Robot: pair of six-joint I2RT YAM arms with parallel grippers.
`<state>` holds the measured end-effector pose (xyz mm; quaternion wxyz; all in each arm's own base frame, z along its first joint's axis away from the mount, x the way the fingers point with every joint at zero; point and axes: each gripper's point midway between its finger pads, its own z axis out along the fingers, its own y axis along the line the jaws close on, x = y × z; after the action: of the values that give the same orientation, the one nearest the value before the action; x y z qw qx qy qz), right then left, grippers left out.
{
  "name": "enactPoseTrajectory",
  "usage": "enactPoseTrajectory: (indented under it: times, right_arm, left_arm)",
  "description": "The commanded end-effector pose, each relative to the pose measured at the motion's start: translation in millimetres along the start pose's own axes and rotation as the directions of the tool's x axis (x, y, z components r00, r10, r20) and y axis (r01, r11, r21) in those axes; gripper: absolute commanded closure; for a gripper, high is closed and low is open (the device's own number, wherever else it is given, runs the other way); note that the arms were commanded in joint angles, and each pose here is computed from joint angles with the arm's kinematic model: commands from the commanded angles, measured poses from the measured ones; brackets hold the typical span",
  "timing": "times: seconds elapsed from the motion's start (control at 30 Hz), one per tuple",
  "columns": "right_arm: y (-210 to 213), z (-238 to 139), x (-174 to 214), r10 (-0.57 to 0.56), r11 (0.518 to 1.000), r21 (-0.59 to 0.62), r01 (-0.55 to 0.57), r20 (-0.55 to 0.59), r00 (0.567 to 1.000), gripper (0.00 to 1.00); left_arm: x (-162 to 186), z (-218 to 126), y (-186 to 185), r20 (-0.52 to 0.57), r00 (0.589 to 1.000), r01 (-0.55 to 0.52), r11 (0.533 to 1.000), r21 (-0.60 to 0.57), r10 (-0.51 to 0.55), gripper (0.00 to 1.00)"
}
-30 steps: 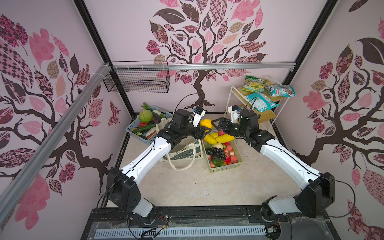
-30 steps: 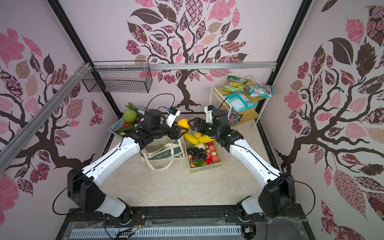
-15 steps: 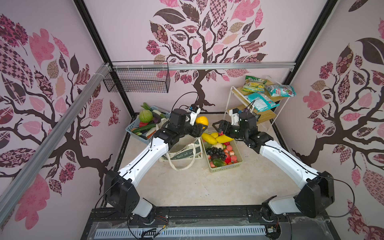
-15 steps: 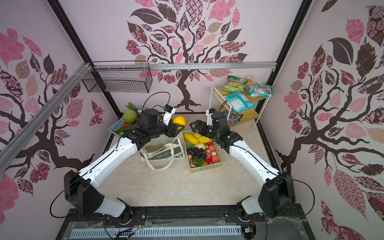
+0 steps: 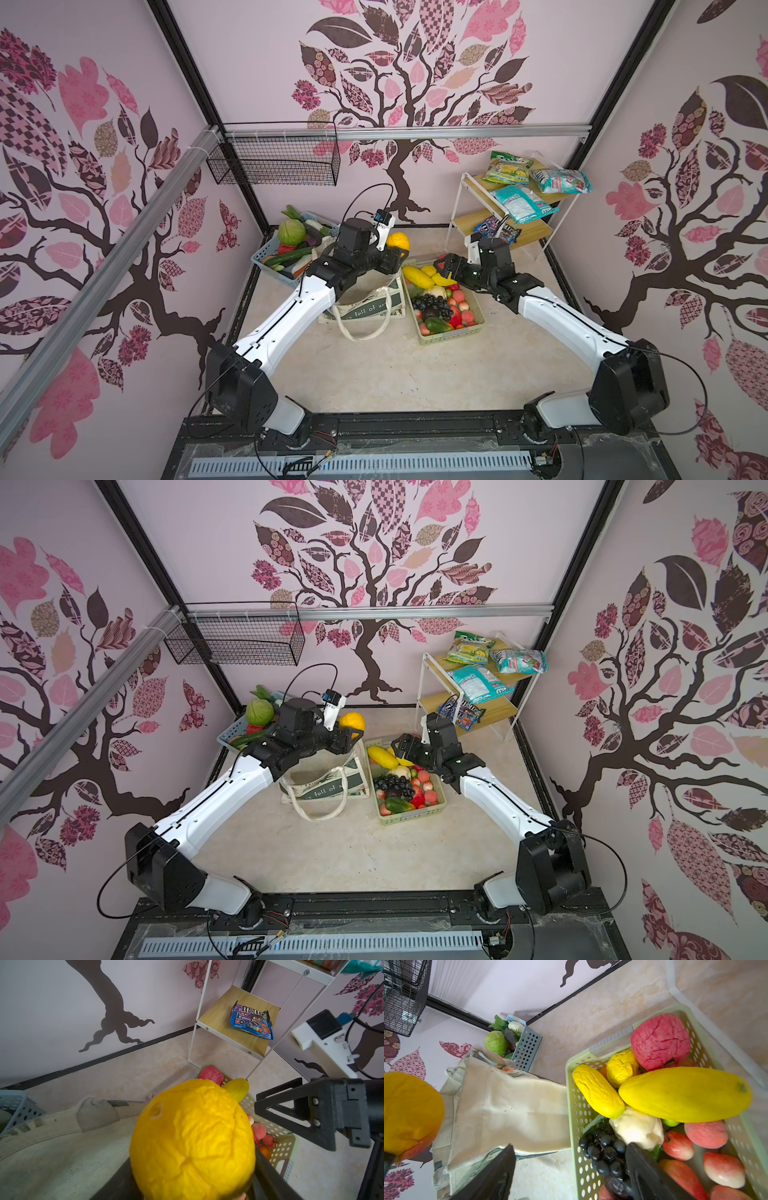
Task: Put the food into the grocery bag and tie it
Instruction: 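Carry the melon over the bag with the left gripper while the right gripper releases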
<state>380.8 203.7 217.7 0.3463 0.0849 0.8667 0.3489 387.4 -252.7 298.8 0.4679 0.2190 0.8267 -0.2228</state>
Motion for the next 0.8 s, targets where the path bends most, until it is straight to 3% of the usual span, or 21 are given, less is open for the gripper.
enactPoseTrajectory:
  times: [0.0, 0.4, 0.77]
  right_arm:
    - [6, -10, -7, -0.03, 0.999, -0.018, 0.031, 0.038, 0.999, 0.14]
    - [-17, 10, 23, -0.053, 0.999, -0.001, 0.053, -0.058, 0.997, 0.14]
    - [-24, 15, 31, -0.06, 0.998, 0.004, 0.061, -0.081, 0.995, 0.14]
  left_arm:
    - [3, -7, 6, 0.002, 1.0, 0.017, 0.999, -0.028, -0.017, 0.34]
    - [0, -21, 24, 0.007, 0.998, 0.057, 0.993, -0.103, -0.056, 0.34]
    - [18, -40, 44, -0.018, 0.994, 0.105, 0.976, -0.188, -0.111, 0.34]
